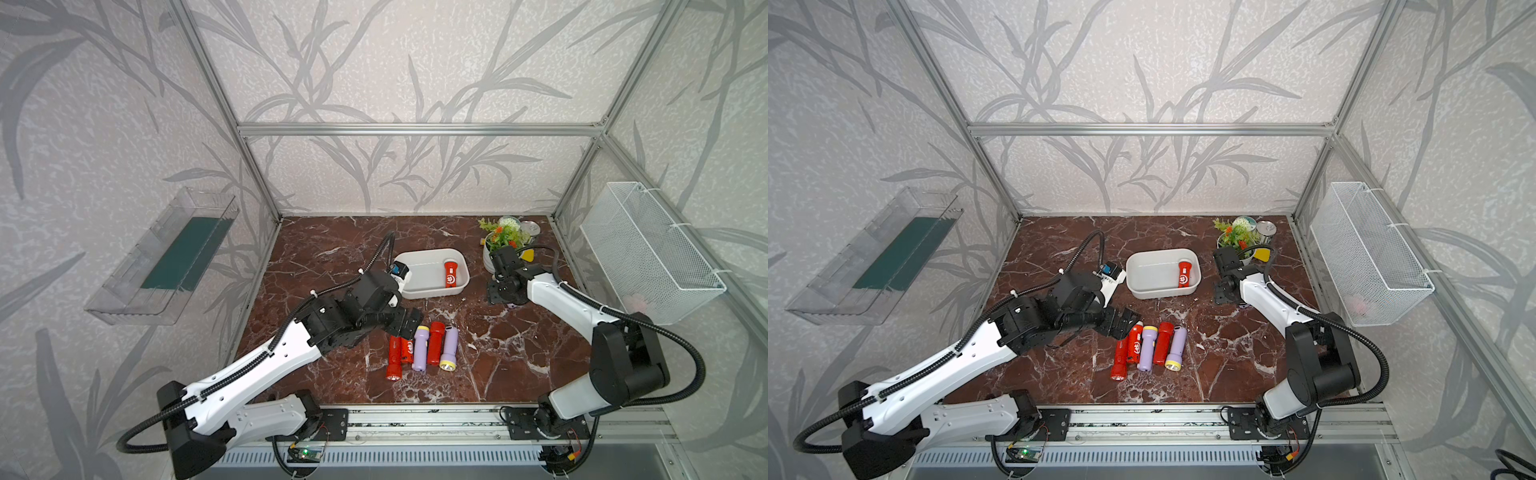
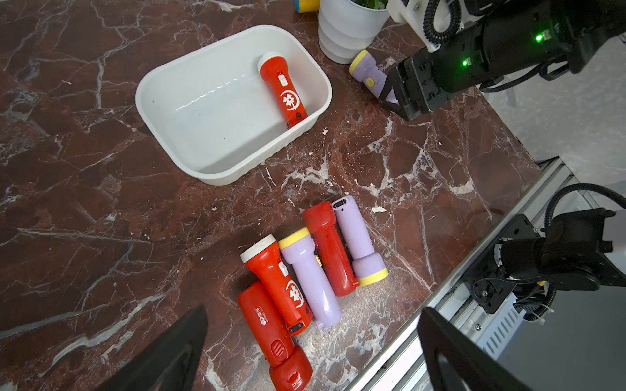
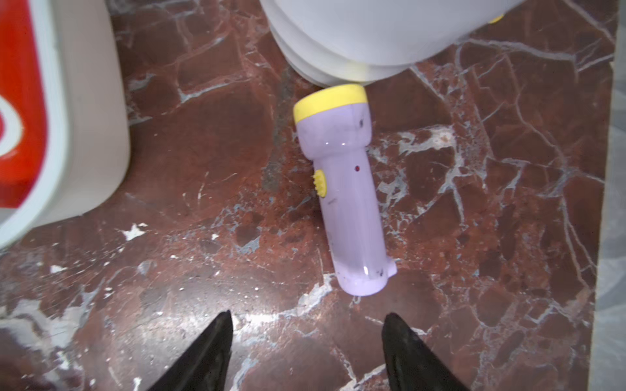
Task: Put the flashlights into the storage boxes
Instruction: Pick up the flashlight from the center of the board.
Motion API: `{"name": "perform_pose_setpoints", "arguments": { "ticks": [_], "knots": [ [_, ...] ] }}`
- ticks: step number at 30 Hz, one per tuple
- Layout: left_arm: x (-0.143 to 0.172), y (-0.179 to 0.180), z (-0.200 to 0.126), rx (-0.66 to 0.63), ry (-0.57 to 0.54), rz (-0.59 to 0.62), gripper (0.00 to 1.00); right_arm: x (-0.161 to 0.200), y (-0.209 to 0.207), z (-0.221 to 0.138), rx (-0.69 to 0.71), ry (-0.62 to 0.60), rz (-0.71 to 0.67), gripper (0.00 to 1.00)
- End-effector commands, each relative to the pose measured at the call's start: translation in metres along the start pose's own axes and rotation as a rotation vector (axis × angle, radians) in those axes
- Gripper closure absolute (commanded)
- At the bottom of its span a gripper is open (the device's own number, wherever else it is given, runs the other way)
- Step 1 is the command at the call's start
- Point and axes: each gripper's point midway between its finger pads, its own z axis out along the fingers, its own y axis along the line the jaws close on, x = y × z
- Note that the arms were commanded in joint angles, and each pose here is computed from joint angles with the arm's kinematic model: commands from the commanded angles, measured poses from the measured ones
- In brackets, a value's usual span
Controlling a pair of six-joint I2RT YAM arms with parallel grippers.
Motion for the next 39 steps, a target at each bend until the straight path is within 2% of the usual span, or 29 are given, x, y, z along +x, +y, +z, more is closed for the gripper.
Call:
{"name": "perform_pose_setpoints", "arguments": {
  "ticks": [1, 5, 14, 16, 34, 39],
  "knots": [
    [0.002, 0.002, -0.007, 0.006, -0.015, -0.014, 0.01, 0.001, -0.022, 0.004, 0.165, 0.02, -0.05, 0.3],
    [0.001, 0.003, -0.01, 0.001, -0.025, -0.014, 0.01, -0.001, -0.027, 0.007, 0.28, 0.033, -0.133, 0.3],
    [-0.001, 0.002, -0.01, 0.0, -0.017, -0.009, 0.01, -0.008, -0.025, 0.015, 0.304, 0.029, -0.148, 0.3],
    [-0.001, 0.003, -0.01, -0.006, -0.018, -0.008, 0.01, -0.005, -0.024, 0.026, 0.321, 0.058, -0.168, 0.3],
    [-0.004, 0.002, -0.006, -0.018, -0.001, 0.0, 0.01, 0.0, -0.017, 0.057, 0.335, 0.105, -0.202, 0.33],
    [-0.004, 0.003, -0.006, -0.02, 0.002, 0.001, 0.01, 0.003, -0.016, 0.065, 0.284, 0.131, -0.178, 0.34]
  ]
}}
